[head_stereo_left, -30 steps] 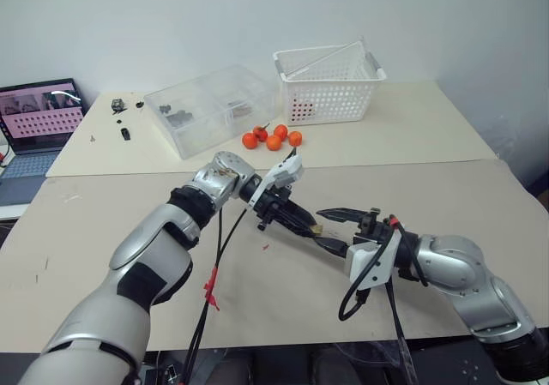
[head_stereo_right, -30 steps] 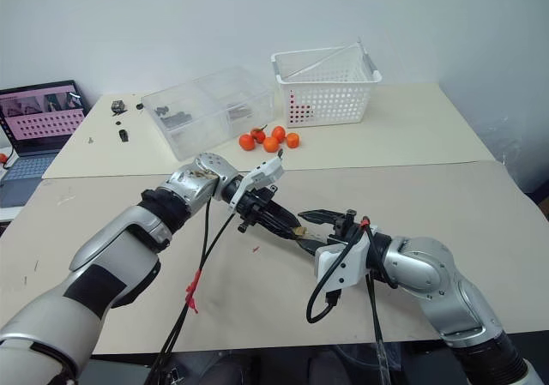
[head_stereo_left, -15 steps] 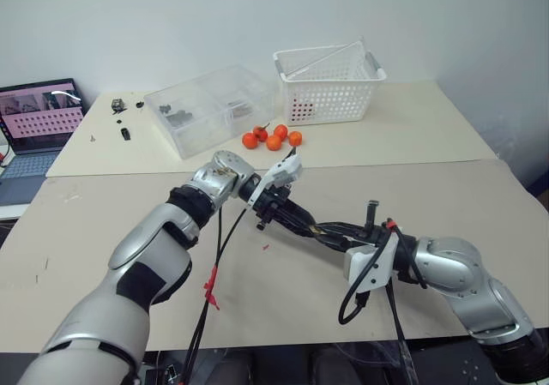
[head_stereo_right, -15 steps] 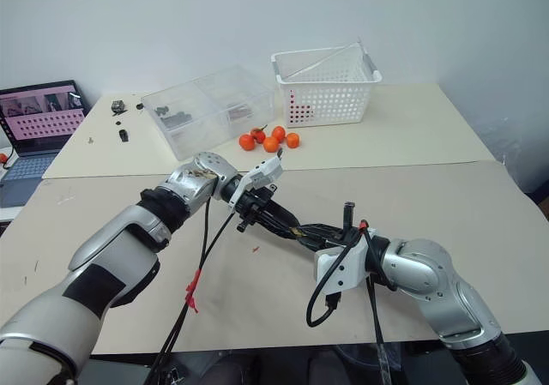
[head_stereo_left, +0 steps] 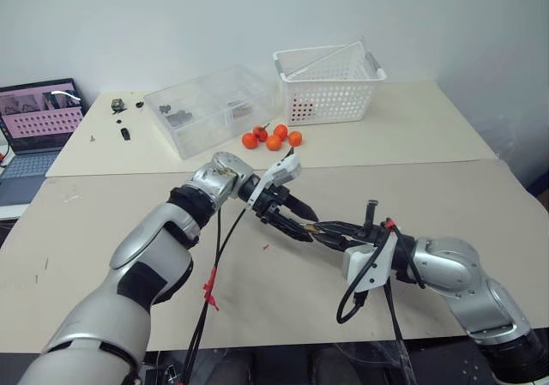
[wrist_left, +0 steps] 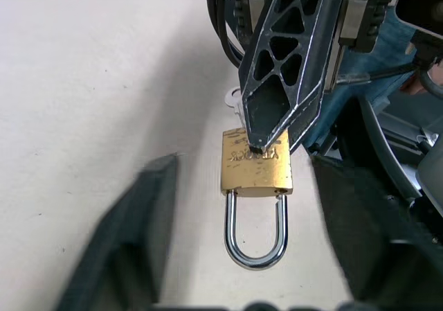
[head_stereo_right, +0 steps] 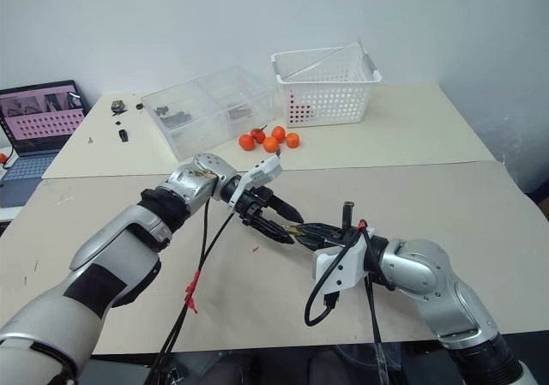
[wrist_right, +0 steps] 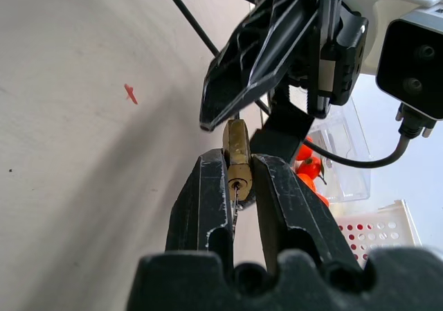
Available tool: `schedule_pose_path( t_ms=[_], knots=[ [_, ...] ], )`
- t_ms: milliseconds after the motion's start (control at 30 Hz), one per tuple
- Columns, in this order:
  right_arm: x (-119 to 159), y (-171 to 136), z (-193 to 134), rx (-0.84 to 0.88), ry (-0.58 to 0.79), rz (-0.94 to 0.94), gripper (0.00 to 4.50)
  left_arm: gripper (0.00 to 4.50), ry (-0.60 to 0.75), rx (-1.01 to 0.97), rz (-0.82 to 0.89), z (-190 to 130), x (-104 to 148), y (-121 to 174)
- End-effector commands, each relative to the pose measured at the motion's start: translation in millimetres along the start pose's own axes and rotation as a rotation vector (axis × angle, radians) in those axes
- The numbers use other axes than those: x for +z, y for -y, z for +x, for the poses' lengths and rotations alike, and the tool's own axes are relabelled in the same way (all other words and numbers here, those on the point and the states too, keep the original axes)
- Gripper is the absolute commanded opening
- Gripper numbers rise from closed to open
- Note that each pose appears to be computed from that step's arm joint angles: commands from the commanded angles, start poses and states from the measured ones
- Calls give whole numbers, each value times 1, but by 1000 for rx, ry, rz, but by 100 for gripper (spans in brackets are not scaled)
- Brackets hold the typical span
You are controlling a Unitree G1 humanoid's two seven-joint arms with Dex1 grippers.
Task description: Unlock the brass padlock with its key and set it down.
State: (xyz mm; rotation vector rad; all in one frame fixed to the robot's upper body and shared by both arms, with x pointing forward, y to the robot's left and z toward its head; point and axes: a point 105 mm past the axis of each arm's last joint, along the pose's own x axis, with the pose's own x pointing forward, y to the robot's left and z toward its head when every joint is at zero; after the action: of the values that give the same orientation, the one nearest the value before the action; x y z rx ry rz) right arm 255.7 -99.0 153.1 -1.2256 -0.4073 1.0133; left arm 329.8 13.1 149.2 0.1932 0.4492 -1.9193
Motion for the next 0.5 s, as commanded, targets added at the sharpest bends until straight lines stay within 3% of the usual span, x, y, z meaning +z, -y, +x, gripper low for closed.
schedule_pose_path(
  t_ms=[33, 300, 467, 500],
  knots=[
    [6, 11, -1, -45, 26, -30, 12, 446, 38, 12, 68, -12, 28, 3],
    [3, 9, 0, -40, 21, -27, 12, 446, 144, 87, 91, -41, 54, 4],
    [2, 9, 0, -39, 20, -25, 12, 446, 152, 140, 107, -53, 48, 1],
    [2, 9, 0, -40, 19, -24, 12, 422, 155, 145, 101, -53, 44, 1]
  ],
)
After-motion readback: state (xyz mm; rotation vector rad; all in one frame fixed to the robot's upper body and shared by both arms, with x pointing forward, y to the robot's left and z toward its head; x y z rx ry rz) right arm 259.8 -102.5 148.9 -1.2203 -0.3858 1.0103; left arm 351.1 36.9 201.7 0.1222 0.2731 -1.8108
